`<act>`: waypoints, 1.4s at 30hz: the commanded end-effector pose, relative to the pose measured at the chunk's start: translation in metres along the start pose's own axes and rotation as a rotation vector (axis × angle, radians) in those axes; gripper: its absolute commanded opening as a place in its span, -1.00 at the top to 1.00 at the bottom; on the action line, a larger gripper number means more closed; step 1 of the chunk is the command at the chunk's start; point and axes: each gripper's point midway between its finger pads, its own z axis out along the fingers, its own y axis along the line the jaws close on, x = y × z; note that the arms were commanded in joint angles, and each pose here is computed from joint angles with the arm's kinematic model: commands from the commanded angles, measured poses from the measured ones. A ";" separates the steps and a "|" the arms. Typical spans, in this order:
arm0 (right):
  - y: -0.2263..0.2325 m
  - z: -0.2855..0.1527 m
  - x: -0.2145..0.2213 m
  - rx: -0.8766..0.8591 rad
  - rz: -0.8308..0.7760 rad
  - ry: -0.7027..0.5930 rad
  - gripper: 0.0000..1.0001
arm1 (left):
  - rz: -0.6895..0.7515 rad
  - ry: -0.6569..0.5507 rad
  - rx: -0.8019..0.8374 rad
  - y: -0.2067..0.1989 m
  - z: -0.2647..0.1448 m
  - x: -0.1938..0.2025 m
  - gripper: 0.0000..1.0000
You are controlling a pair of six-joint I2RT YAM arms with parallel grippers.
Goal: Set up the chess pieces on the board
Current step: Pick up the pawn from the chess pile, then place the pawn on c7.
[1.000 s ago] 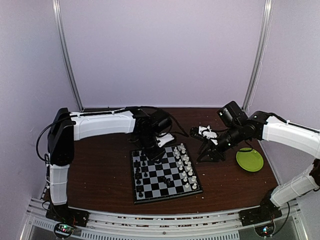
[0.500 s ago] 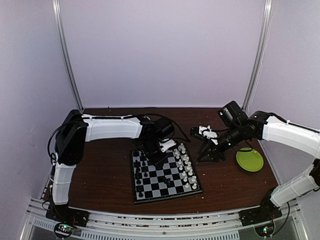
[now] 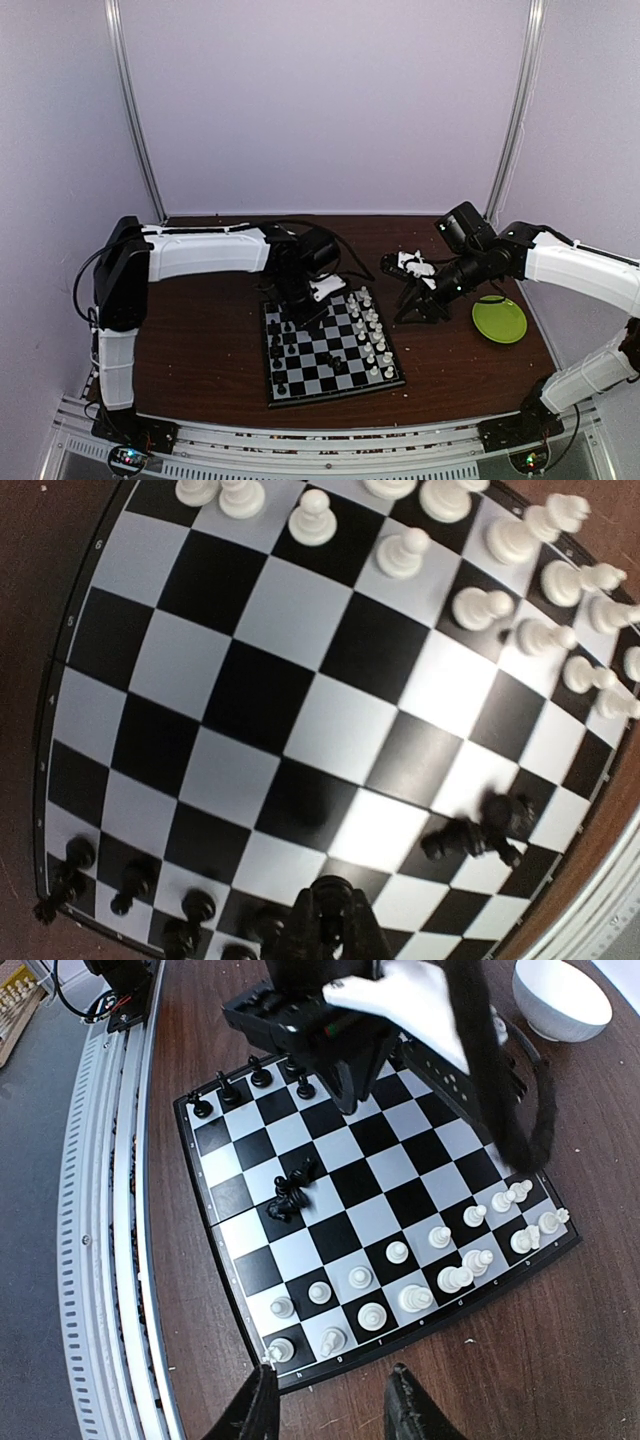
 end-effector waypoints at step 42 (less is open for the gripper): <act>0.001 -0.001 -0.002 -0.014 -0.005 -0.001 0.26 | 0.100 0.226 0.055 -0.029 0.016 0.077 0.80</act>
